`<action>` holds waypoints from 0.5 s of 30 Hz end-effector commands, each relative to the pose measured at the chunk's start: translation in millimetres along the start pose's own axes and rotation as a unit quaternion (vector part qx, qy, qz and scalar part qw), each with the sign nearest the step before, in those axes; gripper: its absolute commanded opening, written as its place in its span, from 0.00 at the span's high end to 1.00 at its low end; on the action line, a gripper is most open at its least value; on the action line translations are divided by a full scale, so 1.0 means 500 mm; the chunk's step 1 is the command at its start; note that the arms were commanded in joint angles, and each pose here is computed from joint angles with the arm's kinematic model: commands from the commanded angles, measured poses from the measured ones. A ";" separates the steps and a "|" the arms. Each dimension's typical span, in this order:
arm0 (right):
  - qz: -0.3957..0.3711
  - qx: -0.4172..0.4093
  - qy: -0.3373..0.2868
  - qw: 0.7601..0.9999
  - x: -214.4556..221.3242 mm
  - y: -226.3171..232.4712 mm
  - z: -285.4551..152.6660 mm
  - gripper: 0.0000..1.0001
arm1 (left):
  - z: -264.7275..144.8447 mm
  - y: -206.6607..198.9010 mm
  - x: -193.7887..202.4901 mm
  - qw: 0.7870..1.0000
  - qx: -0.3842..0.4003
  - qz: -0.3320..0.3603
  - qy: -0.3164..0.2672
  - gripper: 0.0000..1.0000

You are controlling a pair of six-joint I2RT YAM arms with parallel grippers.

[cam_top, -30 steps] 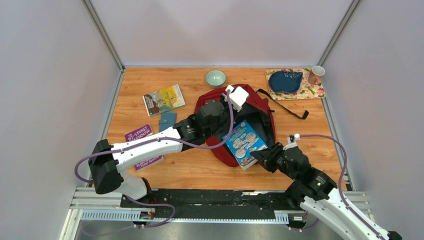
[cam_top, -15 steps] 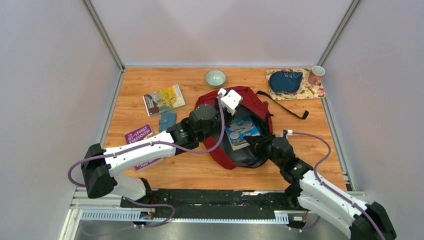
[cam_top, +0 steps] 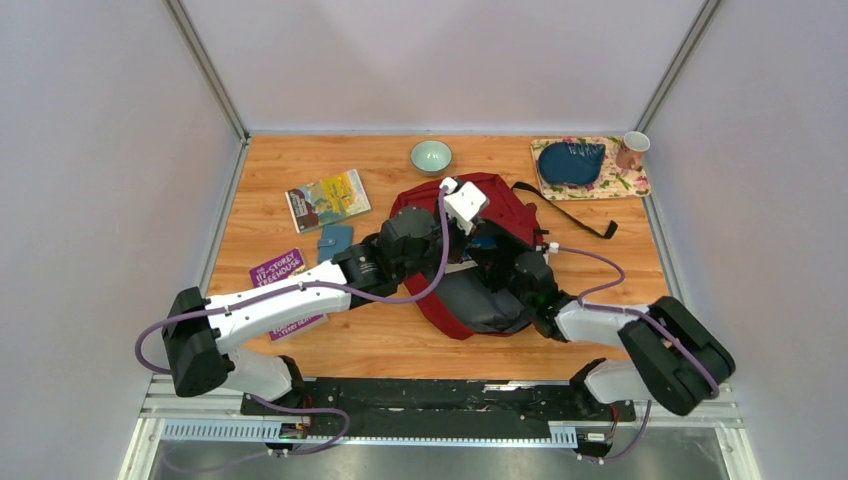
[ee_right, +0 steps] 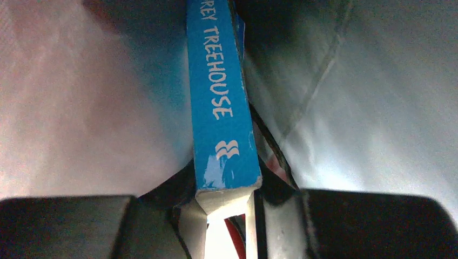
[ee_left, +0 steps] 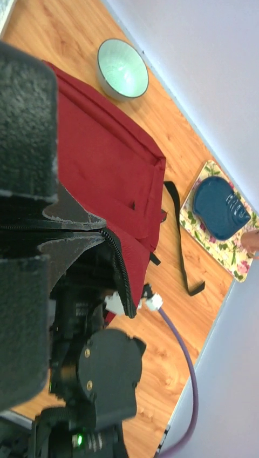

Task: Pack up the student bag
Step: Place the book in the student bag.

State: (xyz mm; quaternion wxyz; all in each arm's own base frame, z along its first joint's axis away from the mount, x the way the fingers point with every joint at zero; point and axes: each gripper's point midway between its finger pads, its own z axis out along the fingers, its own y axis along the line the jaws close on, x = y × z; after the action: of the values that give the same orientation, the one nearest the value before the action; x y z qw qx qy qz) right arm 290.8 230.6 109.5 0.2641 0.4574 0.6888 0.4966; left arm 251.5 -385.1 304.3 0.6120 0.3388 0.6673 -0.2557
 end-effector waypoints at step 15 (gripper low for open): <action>-0.088 0.031 -0.006 0.996 -0.007 -0.032 0.047 0.29 | -0.025 0.003 0.007 0.998 -0.005 -0.055 -0.008 1.00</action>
State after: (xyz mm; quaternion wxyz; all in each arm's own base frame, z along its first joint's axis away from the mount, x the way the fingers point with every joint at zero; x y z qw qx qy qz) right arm 312.2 238.6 77.5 0.2843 0.4438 0.7118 0.4642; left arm 244.8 -382.6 281.6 0.5834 0.3309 0.6920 -0.2671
